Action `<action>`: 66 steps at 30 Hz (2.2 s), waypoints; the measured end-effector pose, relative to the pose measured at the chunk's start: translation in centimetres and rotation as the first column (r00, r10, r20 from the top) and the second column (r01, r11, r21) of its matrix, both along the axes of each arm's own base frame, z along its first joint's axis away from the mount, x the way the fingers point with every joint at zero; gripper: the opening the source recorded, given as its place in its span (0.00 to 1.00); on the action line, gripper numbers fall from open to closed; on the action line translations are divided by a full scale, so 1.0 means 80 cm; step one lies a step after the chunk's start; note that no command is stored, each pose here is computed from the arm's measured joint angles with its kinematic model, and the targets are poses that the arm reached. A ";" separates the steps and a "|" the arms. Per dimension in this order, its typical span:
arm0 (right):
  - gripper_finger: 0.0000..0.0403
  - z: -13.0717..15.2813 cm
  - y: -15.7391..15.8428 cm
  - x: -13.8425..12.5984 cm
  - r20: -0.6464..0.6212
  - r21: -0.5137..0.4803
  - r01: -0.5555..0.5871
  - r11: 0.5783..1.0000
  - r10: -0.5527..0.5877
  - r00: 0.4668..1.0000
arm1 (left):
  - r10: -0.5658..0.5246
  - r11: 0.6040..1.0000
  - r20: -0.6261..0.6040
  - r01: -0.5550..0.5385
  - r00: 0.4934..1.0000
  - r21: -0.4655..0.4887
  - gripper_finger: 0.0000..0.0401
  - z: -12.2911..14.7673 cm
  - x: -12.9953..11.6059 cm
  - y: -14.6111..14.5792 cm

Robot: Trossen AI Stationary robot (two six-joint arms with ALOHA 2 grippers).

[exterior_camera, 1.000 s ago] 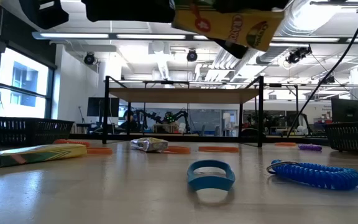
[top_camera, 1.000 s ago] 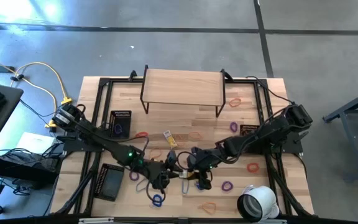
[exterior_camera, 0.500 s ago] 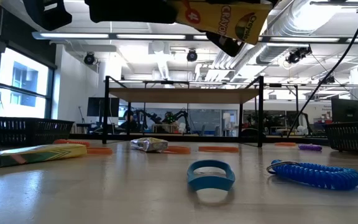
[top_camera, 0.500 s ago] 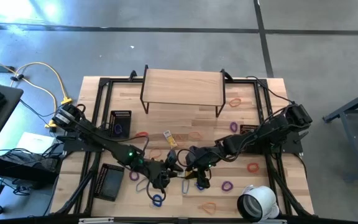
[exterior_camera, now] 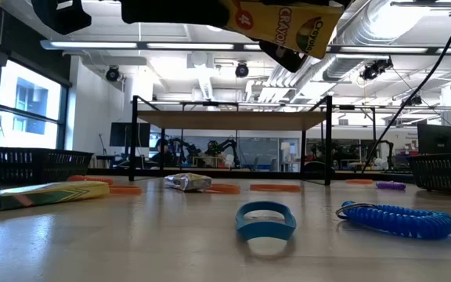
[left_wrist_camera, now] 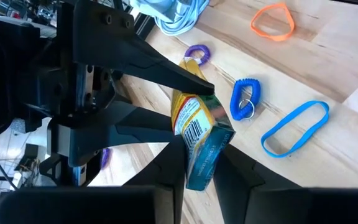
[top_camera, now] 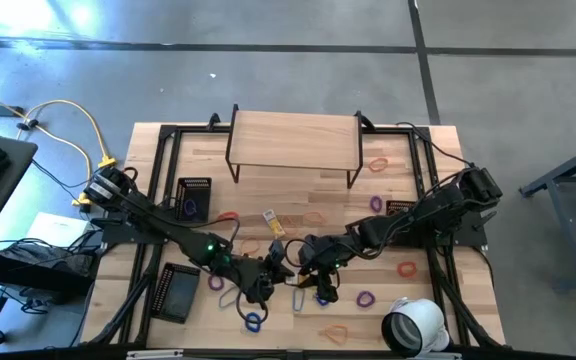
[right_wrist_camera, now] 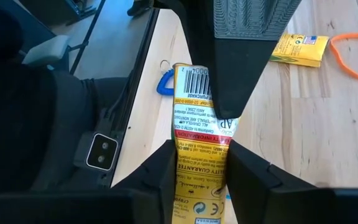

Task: Pick & Place Office Desk Supplies
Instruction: Put the yellow crayon box into the bottom black bin

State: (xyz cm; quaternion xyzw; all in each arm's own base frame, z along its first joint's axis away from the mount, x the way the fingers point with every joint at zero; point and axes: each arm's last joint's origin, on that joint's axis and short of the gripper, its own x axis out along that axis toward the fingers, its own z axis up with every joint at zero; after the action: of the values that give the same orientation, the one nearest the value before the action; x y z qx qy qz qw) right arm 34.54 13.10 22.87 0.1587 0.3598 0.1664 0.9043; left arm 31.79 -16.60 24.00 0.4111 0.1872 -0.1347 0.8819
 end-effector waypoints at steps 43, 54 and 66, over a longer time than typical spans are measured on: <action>0.56 0.020 0.060 -0.066 0.047 -0.299 0.151 0.942 -0.144 0.989 | 0.342 0.132 -0.939 -0.991 0.048 -0.002 0.08 0.084 -0.149 -0.025; 0.56 0.020 0.055 -0.062 0.050 -0.306 0.160 0.938 -0.152 0.987 | 0.192 0.115 -0.955 -0.961 -0.228 0.252 0.08 0.085 -0.174 -0.037; 0.56 0.001 0.051 -0.068 0.028 -0.328 0.146 0.933 -0.144 0.989 | 0.286 -0.002 -0.917 -0.957 -0.278 0.289 0.09 0.083 -0.178 -0.029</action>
State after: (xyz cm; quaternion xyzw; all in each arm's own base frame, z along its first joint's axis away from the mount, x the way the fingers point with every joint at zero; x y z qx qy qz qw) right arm 29.10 17.20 22.97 0.0313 0.3681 0.0372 0.9285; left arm 17.52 -18.90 30.62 -0.2748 0.7458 0.2139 0.5680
